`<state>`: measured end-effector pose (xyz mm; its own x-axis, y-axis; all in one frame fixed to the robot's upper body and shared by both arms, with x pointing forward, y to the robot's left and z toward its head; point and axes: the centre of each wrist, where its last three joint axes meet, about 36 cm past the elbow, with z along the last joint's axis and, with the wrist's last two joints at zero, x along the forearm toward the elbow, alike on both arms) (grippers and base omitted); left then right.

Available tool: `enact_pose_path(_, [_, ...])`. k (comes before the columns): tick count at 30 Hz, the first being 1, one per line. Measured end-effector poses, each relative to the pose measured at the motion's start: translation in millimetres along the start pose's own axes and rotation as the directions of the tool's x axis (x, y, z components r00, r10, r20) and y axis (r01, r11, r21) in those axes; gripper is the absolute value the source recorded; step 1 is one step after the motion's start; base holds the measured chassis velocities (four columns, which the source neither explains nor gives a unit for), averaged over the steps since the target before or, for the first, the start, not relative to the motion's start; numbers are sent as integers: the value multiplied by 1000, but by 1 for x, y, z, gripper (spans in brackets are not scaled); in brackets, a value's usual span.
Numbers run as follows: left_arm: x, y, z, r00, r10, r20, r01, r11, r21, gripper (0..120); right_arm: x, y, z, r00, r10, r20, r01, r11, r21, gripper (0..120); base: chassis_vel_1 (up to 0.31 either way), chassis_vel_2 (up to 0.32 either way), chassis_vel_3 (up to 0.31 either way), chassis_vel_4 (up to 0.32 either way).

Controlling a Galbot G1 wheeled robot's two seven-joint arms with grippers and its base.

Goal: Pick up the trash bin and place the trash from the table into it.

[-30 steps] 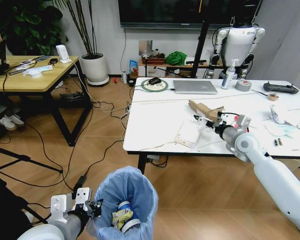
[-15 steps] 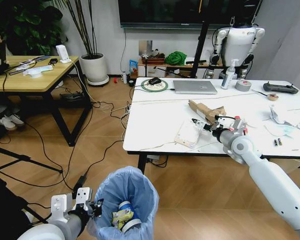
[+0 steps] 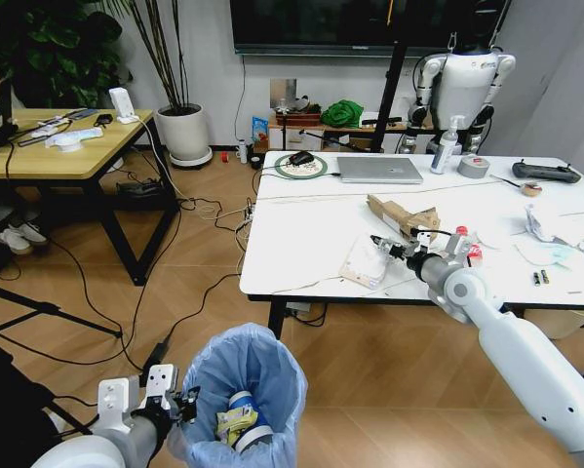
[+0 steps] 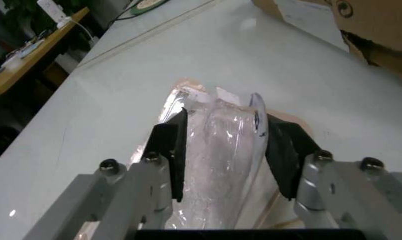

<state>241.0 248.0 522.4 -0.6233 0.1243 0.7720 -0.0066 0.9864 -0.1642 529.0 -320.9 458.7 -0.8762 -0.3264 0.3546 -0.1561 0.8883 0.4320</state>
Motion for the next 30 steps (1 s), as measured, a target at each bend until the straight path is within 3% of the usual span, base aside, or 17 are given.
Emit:
enact_pose_path(7, [0,0,1,1000,-7,3,7,1000,-1,0,4,5,2,1000,-4,15,3,1000,26,4,0,0,0,0])
enact_pose_path(15, [0,1,3,1000,-17,1,17,1000,-1,0,10,15,0,999,-28,36,26,999,45,0,0,0,0,0])
enact_pose_path(22, [0,0,4,1000,-20,1,20,1000,7,0,58,93,-32,967,-226,121,215,972,94,0,0,0,0,0])
enact_pose_path(23, [0,0,4,1000,-20,1,20,1000,7,0,58,93,-32,967,-226,121,215,972,94,0,0,0,0,0])
enact_pose_path(26, [0,-1,4,1000,-16,3,16,1000,12,0,92,137,-38,932,-338,135,322,938,126,0,0,0,0,0])
enact_pose_path(30, [0,-1,2,1000,-11,13,11,1000,17,0,137,181,-21,880,-470,64,455,874,170,0,0,0,0,0])
